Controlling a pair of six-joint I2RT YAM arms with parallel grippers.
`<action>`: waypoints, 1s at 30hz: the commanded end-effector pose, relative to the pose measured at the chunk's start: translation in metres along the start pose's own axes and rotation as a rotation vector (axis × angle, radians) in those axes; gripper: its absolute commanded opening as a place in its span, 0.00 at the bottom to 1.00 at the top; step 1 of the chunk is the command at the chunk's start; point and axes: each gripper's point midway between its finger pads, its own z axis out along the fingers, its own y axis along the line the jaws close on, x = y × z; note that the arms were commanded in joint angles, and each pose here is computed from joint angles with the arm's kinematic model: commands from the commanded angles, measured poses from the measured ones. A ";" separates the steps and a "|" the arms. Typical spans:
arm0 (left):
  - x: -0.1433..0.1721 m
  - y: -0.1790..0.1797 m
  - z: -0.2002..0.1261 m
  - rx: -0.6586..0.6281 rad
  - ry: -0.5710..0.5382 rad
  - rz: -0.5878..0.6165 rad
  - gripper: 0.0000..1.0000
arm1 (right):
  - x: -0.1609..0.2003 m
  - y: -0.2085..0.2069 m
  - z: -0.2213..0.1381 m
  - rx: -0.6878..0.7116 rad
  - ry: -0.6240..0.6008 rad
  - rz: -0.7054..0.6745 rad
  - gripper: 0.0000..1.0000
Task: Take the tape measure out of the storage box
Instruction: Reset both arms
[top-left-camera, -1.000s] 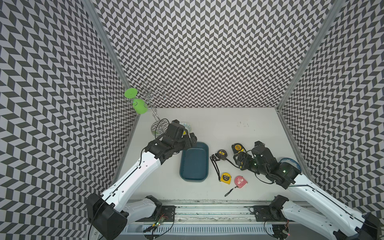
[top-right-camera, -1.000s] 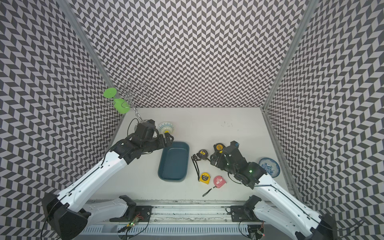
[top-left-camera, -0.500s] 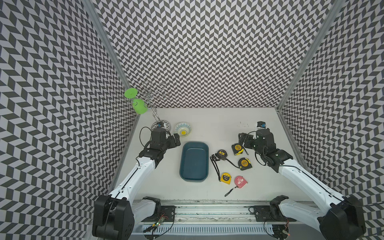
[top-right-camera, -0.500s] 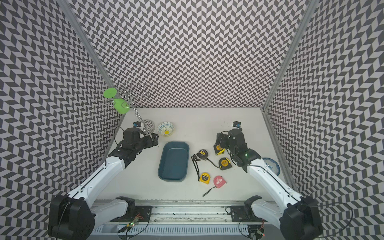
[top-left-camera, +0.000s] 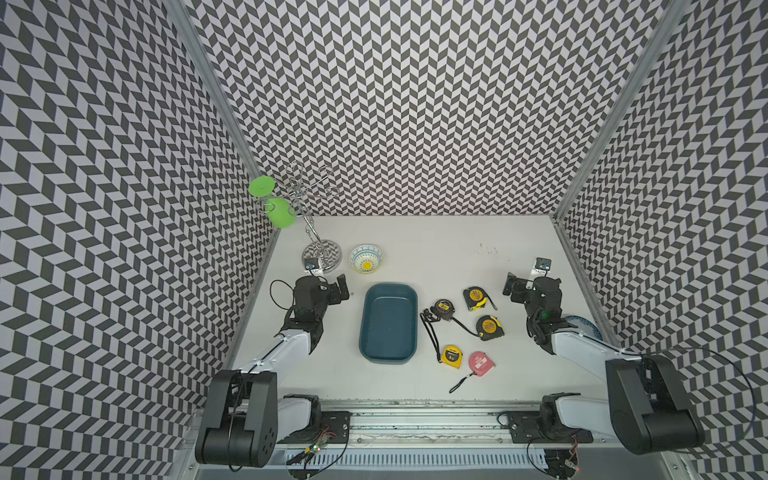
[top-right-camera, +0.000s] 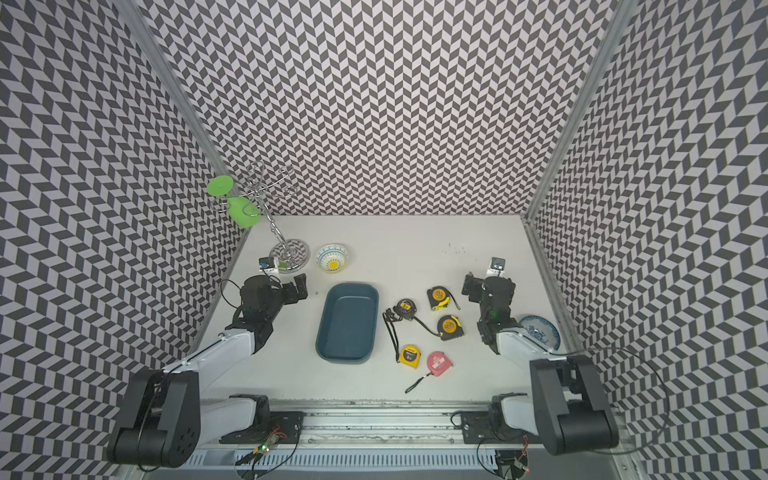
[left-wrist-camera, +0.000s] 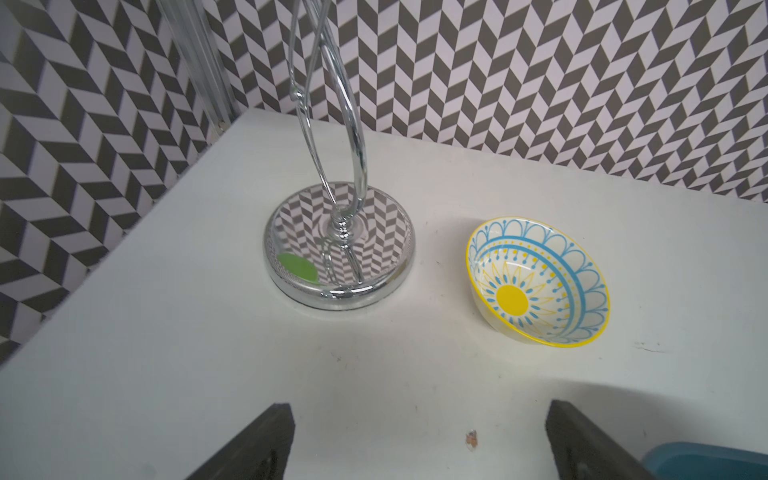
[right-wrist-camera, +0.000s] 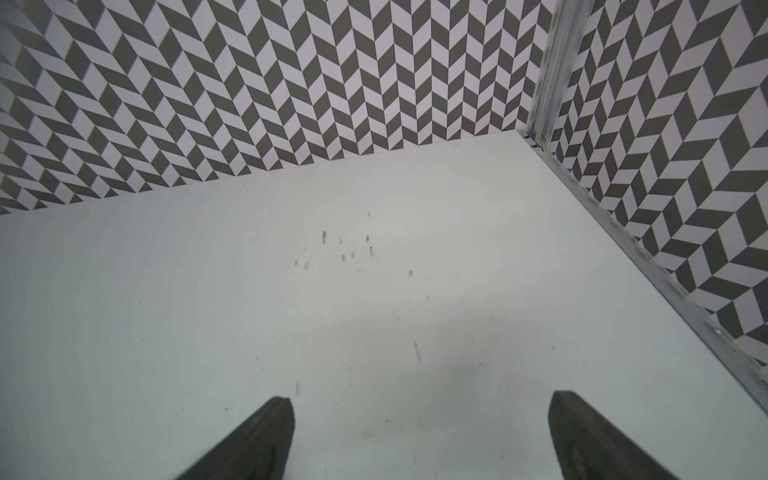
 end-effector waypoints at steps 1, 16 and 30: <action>-0.029 0.010 0.001 -0.043 -0.152 0.065 1.00 | -0.036 0.001 0.002 -0.006 -0.196 0.011 1.00; -0.017 0.015 0.011 -0.023 -0.303 0.096 1.00 | -0.026 -0.010 -0.008 -0.008 -0.321 0.016 1.00; -0.016 0.020 0.009 -0.044 -0.316 0.084 1.00 | -0.027 -0.015 -0.009 0.028 -0.331 0.034 1.00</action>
